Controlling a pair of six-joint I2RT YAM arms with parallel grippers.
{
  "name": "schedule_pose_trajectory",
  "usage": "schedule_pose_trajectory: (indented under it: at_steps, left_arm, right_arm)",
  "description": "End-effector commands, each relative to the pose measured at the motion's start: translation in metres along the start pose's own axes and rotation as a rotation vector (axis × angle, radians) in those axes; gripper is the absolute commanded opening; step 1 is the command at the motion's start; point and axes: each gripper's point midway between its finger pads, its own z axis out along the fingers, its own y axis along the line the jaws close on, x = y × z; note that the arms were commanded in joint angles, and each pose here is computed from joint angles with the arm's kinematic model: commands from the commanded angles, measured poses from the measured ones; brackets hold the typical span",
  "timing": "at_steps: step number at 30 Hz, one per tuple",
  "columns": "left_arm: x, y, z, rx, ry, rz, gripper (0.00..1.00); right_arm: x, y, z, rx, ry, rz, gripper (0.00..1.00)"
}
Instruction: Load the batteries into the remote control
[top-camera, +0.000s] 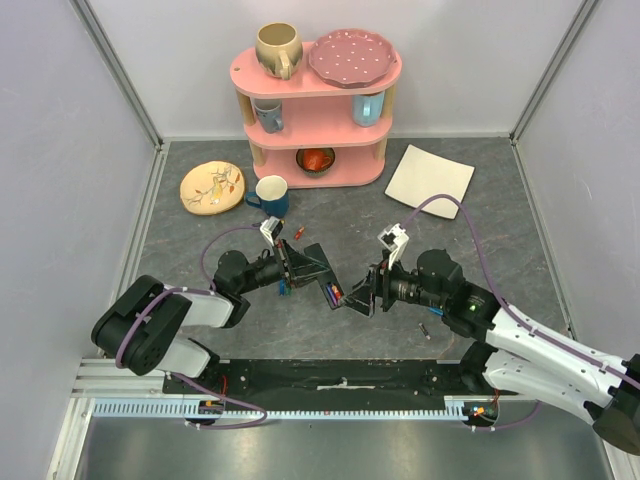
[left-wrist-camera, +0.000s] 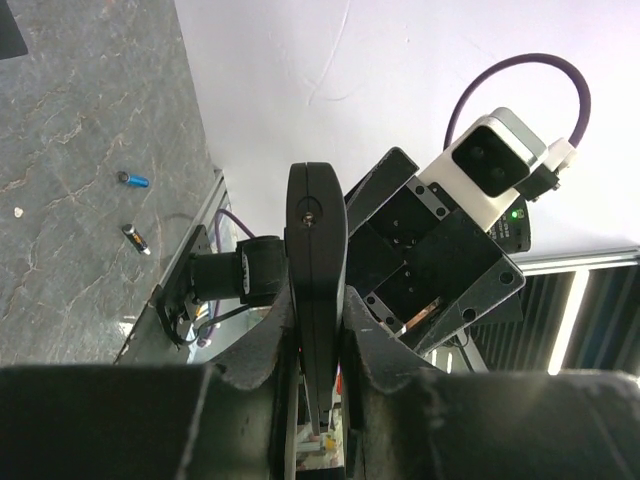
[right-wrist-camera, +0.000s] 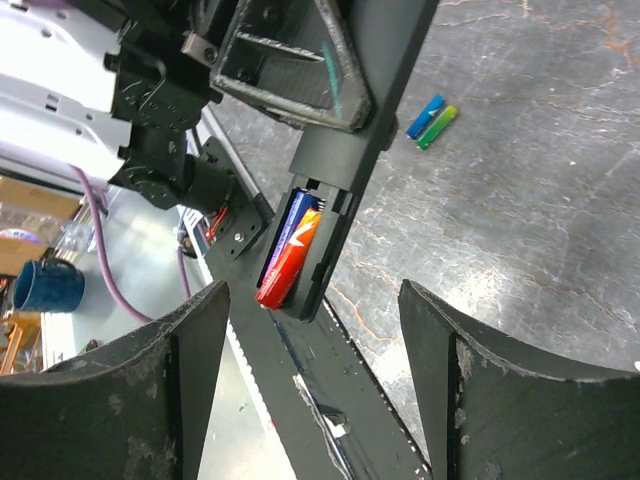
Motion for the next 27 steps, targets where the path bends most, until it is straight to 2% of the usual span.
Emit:
schedule_pose_trajectory:
  at_steps: [1,7,14,27]
  left_arm:
    - [0.010,-0.072,-0.008,0.298,0.041,0.227,0.02]
    - [0.012,-0.072,-0.009,0.298,0.045,0.227,0.02]
    - [0.016,-0.075,-0.013,0.306,0.052,0.233,0.02]
    - [0.019,-0.078,-0.016,0.314,0.054,0.247,0.02]
  right_arm:
    - [-0.008,0.022,-0.003,-0.123,-0.032,-0.071,0.75]
    - [-0.004,0.020,-0.001,-0.134,-0.023,-0.087,0.73]
    - [0.002,0.021,0.003,-0.160,-0.013,-0.087,0.64]
    - [0.005,0.018,0.005,-0.162,-0.018,-0.082,0.61]
